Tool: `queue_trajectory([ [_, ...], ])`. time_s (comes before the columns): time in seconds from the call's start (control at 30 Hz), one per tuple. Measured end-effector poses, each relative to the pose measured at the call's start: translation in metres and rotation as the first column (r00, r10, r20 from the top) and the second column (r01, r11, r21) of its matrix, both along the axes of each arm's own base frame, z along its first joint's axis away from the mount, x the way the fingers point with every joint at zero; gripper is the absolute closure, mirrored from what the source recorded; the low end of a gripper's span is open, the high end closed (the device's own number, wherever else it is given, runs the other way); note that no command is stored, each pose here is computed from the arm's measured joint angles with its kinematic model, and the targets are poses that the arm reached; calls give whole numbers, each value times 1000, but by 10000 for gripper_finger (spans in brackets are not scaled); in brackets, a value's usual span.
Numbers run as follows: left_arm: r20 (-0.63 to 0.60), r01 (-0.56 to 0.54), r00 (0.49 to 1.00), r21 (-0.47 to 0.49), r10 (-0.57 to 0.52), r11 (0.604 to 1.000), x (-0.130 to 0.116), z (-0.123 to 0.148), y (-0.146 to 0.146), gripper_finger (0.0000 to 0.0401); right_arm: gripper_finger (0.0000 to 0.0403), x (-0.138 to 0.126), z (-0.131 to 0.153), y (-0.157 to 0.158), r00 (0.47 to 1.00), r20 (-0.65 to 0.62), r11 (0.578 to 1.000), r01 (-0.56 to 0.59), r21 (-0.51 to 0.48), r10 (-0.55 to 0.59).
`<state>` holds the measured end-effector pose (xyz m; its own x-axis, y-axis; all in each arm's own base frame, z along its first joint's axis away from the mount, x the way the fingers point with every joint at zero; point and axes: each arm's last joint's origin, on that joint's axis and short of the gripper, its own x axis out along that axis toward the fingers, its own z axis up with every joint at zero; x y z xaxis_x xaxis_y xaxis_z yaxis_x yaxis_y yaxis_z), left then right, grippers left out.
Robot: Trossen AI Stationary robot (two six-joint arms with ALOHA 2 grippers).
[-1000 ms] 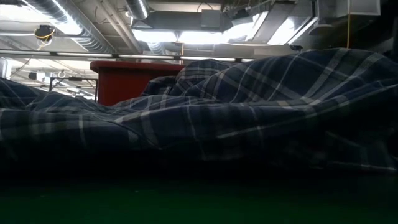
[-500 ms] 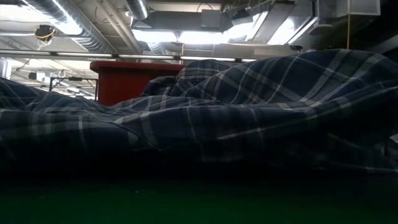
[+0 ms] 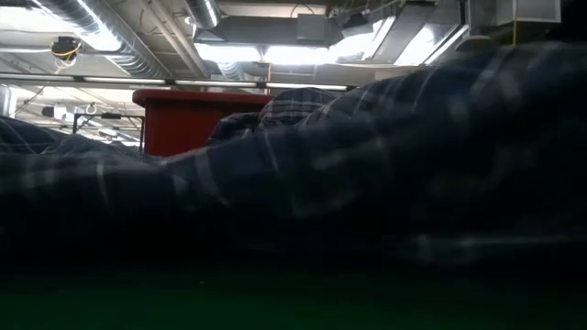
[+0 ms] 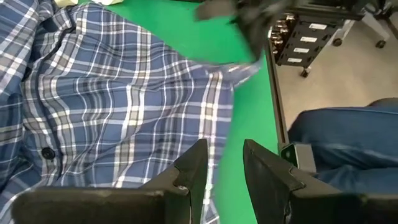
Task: Fold Laundry from Bin
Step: Fold the blue shirt
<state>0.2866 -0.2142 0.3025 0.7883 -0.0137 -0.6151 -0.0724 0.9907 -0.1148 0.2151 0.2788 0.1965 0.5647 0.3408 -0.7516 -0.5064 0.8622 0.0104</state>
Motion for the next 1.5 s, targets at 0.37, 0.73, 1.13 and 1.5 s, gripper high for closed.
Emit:
queue_trajectory([
  [0.37,-97,21,995,78,-13,997,-10,-8,1,303,401,-44,73,64,985,57,918,129,375,-161],
  [0.73,-251,227,943,4,-219,974,-34,-21,-28,303,399,-69,148,85,938,148,793,172,585,-313],
  [1.13,-317,302,921,219,-225,928,-55,-79,-80,303,398,-64,164,83,919,168,767,185,614,-355],
  [1.5,-415,312,886,211,-204,926,-36,-124,-85,258,398,-65,164,84,923,166,769,179,614,-347],
])
